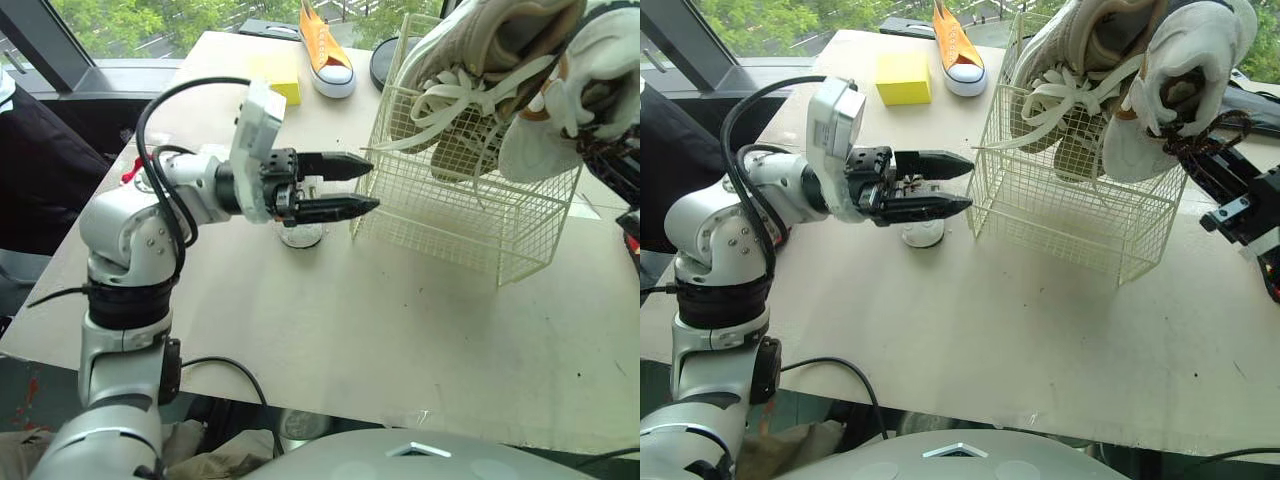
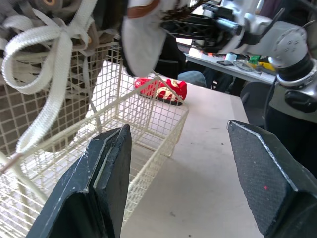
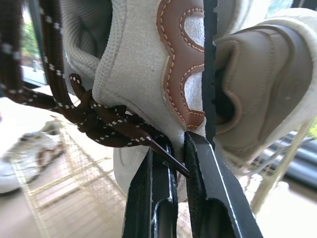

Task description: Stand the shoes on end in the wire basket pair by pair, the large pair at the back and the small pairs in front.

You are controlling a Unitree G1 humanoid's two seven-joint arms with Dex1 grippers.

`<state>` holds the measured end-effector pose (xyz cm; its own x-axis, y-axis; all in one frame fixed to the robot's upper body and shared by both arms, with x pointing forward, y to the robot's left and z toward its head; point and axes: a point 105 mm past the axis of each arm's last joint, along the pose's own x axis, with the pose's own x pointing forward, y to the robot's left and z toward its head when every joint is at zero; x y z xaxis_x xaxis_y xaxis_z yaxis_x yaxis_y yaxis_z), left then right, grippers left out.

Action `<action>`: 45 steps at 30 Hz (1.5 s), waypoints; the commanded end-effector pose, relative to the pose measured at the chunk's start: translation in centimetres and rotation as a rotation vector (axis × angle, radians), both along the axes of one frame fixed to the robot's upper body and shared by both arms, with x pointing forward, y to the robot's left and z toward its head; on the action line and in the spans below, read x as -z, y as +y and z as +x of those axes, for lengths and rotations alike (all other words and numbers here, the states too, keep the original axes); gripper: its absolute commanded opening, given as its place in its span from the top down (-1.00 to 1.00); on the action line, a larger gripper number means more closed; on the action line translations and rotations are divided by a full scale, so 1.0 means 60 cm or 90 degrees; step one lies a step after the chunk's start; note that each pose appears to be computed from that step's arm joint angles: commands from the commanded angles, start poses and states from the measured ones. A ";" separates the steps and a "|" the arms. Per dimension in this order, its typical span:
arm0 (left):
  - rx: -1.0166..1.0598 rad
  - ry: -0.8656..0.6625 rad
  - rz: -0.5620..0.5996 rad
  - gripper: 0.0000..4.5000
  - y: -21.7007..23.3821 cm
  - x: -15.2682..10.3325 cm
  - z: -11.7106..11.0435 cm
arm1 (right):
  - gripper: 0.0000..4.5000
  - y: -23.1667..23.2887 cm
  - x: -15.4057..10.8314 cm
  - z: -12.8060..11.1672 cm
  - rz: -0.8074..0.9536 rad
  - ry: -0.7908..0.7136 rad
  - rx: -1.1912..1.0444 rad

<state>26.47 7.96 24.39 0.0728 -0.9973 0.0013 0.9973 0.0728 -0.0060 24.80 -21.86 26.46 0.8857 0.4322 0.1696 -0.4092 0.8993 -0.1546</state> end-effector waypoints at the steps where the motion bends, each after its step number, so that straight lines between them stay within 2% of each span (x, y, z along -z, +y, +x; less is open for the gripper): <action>1: 0.000 -0.031 -0.031 -0.50 -0.005 -0.024 -0.017 | 1.00 -0.013 -0.011 0.007 -0.025 -0.051 0.028; 6: -0.007 -0.035 -0.055 -0.50 -0.013 -0.033 -0.021 | 1.00 -0.019 0.033 0.023 -0.041 -0.012 0.025; 12: -0.007 -0.035 -0.062 -0.50 -0.022 -0.035 -0.023 | 1.00 -0.029 0.111 0.050 -0.032 0.088 0.007; 18: -0.019 -0.034 -0.059 -0.50 -0.018 -0.032 -0.020 | 1.00 -0.038 0.141 0.047 -0.016 0.151 -0.016; 20: -0.027 -0.030 -0.058 -0.53 -0.016 -0.029 -0.019 | 0.72 -0.043 0.144 0.043 -0.013 0.161 -0.022; 21: -0.030 -0.029 -0.057 -0.53 -0.015 -0.027 -0.018 | 0.66 -0.043 0.144 0.039 -0.013 0.164 -0.031; 23: -0.034 -0.026 -0.057 -0.53 -0.012 -0.024 -0.018 | 0.20 -0.042 0.144 0.034 -0.016 0.169 -0.043; 25: -0.038 -0.023 -0.057 -0.53 -0.010 -0.021 -0.018 | -0.17 -0.043 0.141 0.027 -0.020 0.173 -0.055; 26: -0.041 -0.021 -0.058 -0.53 -0.009 -0.020 -0.017 | -0.46 -0.042 0.139 0.022 -0.023 0.176 -0.065; 28: -0.050 -0.018 -0.058 -0.53 -0.004 -0.016 -0.015 | -0.92 -0.047 0.130 0.016 -0.036 0.167 -0.065; 31: -0.076 -0.005 -0.064 -0.53 0.007 -0.012 -0.007 | -0.97 -0.056 0.118 0.007 -0.057 0.151 -0.057; 34: -0.160 0.007 -0.070 -0.53 0.034 0.003 0.016 | -0.97 -0.067 0.098 -0.014 -0.104 0.121 -0.044; 38: -0.332 0.050 -0.071 -0.53 0.086 0.031 0.060 | -0.97 -0.023 0.066 -0.074 -0.155 0.069 -0.158; 39: -0.361 0.073 -0.068 -0.53 0.099 0.038 0.066 | -0.97 -0.008 0.065 -0.090 -0.161 0.073 -0.197; 42: -0.471 0.225 -0.010 -0.53 0.165 0.086 0.099 | -0.97 0.058 0.061 -0.132 -0.195 0.084 -0.338; 45: -0.526 0.308 0.028 -0.53 0.204 0.112 0.123 | -0.97 0.090 0.066 -0.138 -0.256 0.079 -0.387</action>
<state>33.48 19.33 17.09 0.7212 -0.6496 -0.2407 0.5456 0.7468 -0.3804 16.86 -17.25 22.33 0.5033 0.8448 -0.1816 -0.8436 0.4348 -0.3151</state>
